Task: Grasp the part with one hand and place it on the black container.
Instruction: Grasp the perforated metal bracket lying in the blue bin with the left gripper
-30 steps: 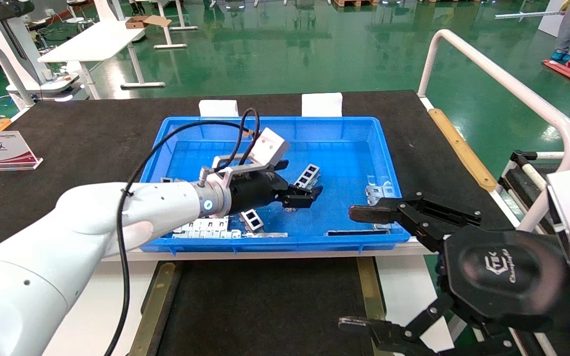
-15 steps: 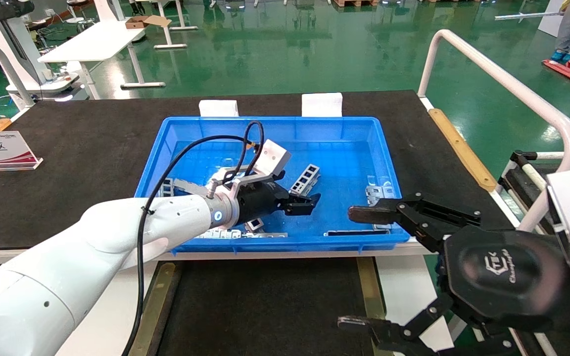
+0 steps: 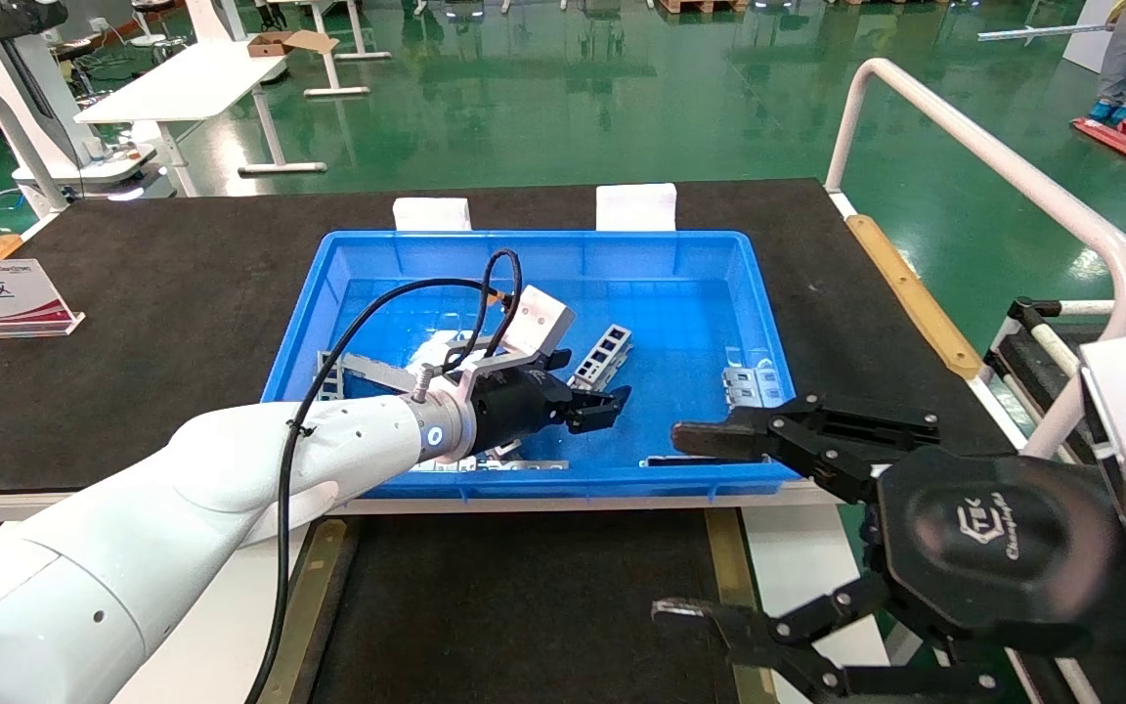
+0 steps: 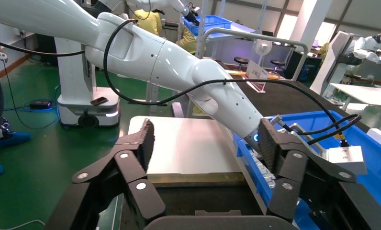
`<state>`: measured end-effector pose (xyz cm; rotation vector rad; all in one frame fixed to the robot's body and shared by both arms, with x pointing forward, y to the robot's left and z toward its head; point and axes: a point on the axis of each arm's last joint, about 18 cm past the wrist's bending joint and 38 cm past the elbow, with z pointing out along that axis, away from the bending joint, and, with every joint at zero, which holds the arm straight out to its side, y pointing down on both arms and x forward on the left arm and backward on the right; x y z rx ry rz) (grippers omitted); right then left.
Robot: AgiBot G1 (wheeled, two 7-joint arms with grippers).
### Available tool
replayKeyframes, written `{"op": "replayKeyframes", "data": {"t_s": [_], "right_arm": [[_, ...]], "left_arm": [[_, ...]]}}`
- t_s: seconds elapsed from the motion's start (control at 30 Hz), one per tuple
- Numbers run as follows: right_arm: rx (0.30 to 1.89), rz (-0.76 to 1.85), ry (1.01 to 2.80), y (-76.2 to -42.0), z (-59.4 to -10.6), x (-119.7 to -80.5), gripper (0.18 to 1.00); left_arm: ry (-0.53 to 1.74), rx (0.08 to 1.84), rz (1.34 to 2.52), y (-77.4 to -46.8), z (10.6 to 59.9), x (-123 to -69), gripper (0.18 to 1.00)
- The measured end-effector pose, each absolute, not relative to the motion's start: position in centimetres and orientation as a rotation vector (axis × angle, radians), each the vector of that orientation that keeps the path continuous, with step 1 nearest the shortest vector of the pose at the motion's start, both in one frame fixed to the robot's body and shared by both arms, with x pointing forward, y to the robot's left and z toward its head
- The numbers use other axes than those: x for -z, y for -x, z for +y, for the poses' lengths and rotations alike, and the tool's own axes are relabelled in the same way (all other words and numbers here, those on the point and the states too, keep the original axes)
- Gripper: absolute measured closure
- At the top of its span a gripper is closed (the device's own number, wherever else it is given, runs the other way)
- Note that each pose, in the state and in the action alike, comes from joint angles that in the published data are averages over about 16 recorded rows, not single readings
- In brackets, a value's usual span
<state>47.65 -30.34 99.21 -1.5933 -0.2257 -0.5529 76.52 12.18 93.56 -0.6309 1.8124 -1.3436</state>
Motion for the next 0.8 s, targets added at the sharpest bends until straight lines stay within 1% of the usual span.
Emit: {"op": "replayKeyframes", "data": {"t_s": [0.07,0.2,0.27,0.4,0.53,0.6,0.73,0.8], "right_arm": [[0.553,-0.226,1.593,-47.7,-30.3,-99.2,0.363],[0.553,-0.226,1.593,-47.7,-30.3,-99.2,0.436],[0.553,-0.226,1.593,-47.7,-30.3,-99.2,0.488],[0.553,-0.226,1.593,-47.7,-30.3,-99.2,0.578],[0.553,-0.226,1.593,-47.7,-30.3,-99.2,0.685],[0.553,-0.226,1.593,-47.7,-30.3,-99.2,0.721],[0.553,-0.226,1.593,-47.7,-30.3,-99.2,0.814],[0.553,-0.226,1.593,-47.7,-30.3,-99.2,0.840]], "left_arm": [[0.635,1.345,1.812,-76.5,12.2,-93.5,0.347],[0.641,1.346,1.810,-76.6,12.3,-93.5,0.435],[0.644,1.346,1.809,-76.6,12.3,-93.5,0.469],[0.649,1.346,1.808,-76.6,12.4,-93.4,0.575],[0.654,1.350,1.806,-76.6,12.4,-93.3,0.657],[0.653,1.356,1.805,-76.6,12.4,-93.4,0.709],[0.638,1.376,1.803,-76.4,12.2,-93.9,0.776],[0.625,1.391,1.801,-76.3,12.1,-94.4,0.811]]}}
